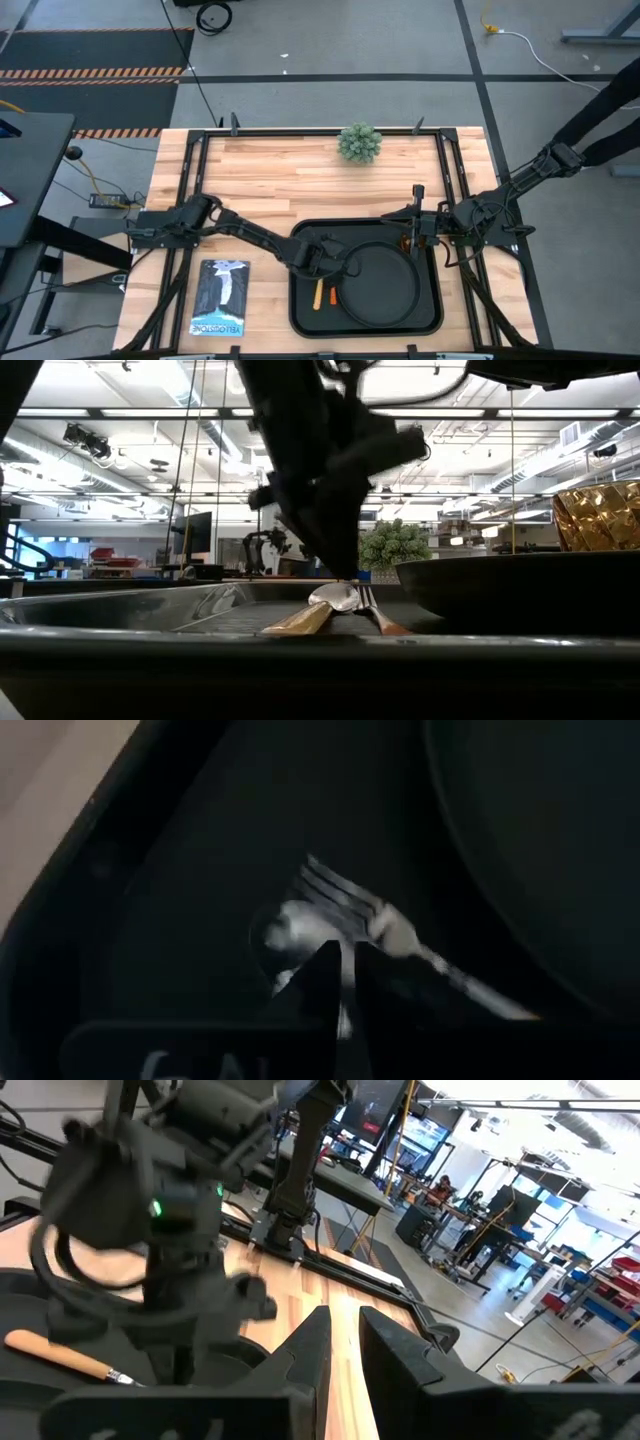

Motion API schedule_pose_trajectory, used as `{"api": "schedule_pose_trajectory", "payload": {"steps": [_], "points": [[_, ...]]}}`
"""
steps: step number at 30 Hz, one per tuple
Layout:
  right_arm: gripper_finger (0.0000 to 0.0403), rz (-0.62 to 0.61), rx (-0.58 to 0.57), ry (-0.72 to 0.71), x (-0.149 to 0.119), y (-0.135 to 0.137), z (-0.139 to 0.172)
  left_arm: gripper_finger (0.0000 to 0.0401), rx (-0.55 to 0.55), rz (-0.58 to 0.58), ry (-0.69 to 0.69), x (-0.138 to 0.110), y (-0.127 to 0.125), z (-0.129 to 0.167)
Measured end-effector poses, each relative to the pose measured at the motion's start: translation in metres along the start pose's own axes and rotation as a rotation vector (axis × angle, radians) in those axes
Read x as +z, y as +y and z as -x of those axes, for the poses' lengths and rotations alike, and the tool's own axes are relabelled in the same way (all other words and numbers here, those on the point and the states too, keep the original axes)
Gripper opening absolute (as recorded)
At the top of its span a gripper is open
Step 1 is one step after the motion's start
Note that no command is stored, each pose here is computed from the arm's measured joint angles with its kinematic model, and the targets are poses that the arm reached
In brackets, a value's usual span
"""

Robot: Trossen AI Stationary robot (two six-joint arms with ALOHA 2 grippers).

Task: Pick and place plate/cup/fork/spoon on tray
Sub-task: Put the yellow spoon on the black tray to the left of the orange spoon

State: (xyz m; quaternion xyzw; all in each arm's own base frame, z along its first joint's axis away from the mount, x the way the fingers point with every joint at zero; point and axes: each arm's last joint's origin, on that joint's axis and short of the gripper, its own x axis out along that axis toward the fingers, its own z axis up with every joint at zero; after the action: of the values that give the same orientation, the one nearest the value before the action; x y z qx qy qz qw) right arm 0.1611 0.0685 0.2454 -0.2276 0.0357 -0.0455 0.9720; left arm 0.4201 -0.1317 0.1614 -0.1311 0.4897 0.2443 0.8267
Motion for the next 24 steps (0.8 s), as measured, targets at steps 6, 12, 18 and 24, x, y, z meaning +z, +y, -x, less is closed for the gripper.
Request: {"api": "schedule_pose_trajectory", "payload": {"steps": [6, 12, 18, 24], "points": [[0.0063, -0.001, 0.002, 0.004, -0.001, 0.0, 0.0, 0.004, -0.003, -0.01, 0.066, -0.001, 0.004, -0.023], [0.0063, -0.002, 0.001, 0.003, 0.0, 0.0, 0.0, 0.004, 0.007, 0.024, 0.086, -0.002, 0.006, -0.023], [0.0063, -0.003, 0.001, 0.001, 0.0, 0.0, 0.0, 0.004, 0.011, 0.029, 0.093, -0.006, 0.003, -0.021], [0.0063, -0.003, 0.0, 0.001, 0.0, 0.0, 0.0, 0.004, 0.023, 0.04, 0.091, -0.008, 0.002, -0.019]]}}
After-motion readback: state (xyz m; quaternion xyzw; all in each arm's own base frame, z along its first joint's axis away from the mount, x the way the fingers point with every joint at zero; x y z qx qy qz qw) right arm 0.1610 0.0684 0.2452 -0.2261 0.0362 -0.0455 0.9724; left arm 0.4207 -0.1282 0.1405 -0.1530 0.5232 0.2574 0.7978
